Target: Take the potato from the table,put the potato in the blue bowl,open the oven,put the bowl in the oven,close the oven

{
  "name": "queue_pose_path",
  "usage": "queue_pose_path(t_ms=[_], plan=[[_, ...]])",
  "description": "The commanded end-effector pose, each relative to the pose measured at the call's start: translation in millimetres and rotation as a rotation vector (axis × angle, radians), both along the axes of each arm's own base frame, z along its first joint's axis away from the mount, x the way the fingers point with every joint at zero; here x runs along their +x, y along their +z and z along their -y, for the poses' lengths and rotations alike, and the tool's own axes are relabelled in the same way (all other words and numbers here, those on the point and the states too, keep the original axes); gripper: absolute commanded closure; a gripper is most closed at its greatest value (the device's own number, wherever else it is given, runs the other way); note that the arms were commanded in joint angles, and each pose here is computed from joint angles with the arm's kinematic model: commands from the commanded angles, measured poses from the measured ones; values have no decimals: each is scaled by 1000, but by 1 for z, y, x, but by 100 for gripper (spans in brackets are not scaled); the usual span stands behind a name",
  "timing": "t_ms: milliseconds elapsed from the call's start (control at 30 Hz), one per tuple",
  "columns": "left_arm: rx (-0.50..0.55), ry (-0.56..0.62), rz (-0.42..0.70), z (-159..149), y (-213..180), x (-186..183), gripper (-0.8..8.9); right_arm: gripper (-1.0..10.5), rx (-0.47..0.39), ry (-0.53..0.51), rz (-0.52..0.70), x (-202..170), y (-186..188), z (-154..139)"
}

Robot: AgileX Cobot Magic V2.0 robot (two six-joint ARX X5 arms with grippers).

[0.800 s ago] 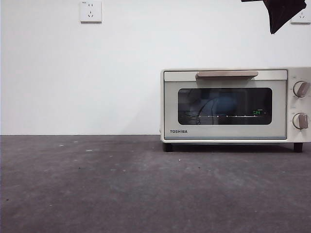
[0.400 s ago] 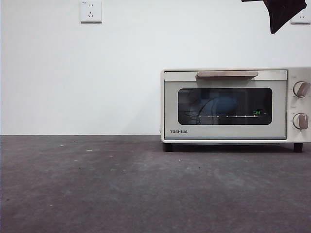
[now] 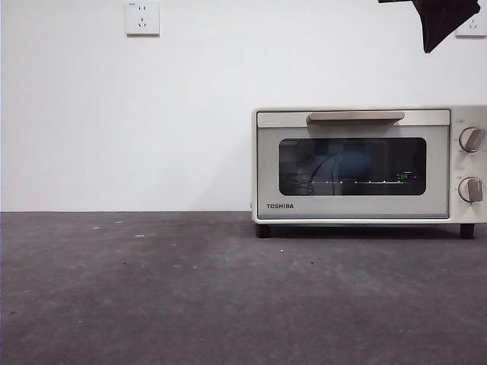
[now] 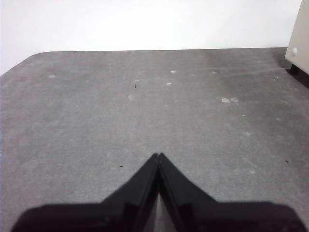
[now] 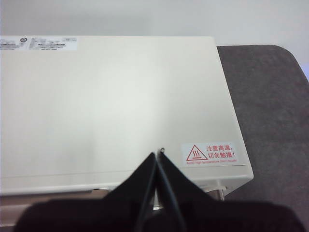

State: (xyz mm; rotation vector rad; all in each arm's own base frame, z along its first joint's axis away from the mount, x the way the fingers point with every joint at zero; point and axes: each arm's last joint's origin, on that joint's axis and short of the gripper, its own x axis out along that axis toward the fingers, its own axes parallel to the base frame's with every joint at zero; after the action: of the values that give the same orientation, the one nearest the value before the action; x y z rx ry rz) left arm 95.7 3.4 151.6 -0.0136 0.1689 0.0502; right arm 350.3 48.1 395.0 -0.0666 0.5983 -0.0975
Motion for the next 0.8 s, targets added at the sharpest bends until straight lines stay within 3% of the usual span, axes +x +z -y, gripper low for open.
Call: queue_pose_path(t_ms=[33, 467, 800], plan=[[-11, 0, -1, 0, -2, 1, 818, 945, -5, -1, -2, 2, -2, 0], [-11, 0, -23, 0, -4, 2, 817, 945, -7, -16, -1, 0, 0, 4], [-12, 0, -41, 0, -5, 3, 817, 945, 17, 21, 180, -67, 44, 0]])
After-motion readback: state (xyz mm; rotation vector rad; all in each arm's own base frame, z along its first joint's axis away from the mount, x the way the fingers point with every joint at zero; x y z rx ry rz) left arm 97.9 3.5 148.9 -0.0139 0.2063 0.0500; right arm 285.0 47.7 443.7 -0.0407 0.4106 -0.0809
